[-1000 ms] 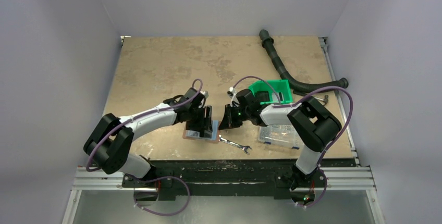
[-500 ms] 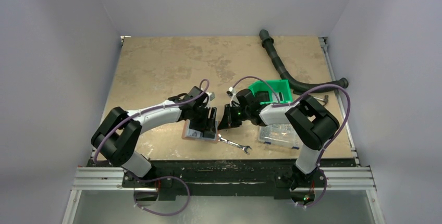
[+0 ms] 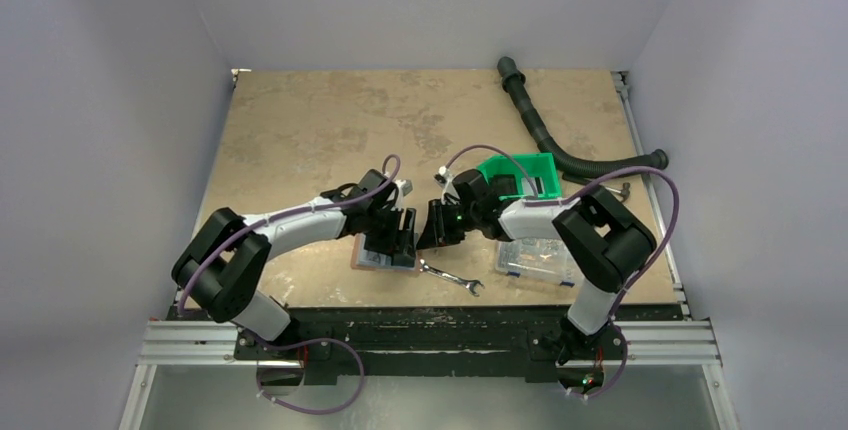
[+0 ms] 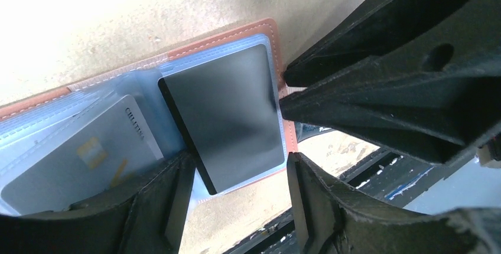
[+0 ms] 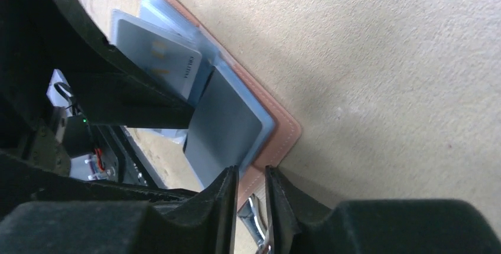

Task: Put the credit cards into the card holder
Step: Insert the credit card into the card holder, then close the card holder at the center of the board.

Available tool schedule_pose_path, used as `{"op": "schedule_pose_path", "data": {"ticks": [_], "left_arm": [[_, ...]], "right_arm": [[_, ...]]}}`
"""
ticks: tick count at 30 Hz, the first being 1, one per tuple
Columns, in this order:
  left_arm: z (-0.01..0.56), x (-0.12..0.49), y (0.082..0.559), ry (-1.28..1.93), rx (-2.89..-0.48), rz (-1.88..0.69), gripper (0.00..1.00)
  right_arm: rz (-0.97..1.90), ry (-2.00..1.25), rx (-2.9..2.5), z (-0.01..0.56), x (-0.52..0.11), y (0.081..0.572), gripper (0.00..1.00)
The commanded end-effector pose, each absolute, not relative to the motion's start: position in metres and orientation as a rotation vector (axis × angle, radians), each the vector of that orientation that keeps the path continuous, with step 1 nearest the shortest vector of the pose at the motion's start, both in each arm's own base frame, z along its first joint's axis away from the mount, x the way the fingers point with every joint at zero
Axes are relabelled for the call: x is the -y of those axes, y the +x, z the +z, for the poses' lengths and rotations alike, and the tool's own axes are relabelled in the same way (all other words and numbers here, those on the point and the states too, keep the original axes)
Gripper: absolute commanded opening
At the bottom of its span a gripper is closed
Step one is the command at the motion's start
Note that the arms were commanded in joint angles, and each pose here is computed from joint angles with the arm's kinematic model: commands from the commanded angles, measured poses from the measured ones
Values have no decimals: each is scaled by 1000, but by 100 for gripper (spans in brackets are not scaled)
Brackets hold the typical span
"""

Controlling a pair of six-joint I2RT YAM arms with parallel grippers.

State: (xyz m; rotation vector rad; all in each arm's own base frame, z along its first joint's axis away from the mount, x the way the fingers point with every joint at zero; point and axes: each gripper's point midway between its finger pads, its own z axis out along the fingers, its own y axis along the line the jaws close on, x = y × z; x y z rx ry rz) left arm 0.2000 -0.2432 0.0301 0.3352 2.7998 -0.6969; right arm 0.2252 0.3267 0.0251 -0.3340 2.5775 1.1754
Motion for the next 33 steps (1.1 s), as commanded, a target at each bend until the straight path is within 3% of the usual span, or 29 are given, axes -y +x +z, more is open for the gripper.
{"op": "schedule_pose_path", "data": {"ticks": [1,6,10,15,18,25,33], "left_arm": [[43,258,199,336,-2736,-805,62],[55,259,201,315,-2707,-821,66],[72,256,209,310,-2676,-792,72],[82,236,220,275,-2685,-709,89],[86,217,226,230,-2684,-722,92],[79,229,215,219,-2708,-959,91],[85,193,237,117,-2674,-669,86]], "right_arm": [[1160,-356,-2503,57,-327,229,33],[1210,-330,-2471,73,-329,226,39],[1176,-343,-2497,67,-324,224,49],[996,-376,-2533,63,-304,225,61],[906,-393,-2552,62,-291,222,65],[1020,-381,-2532,65,-302,216,67],[1056,-352,-2540,54,-311,220,60]]}}
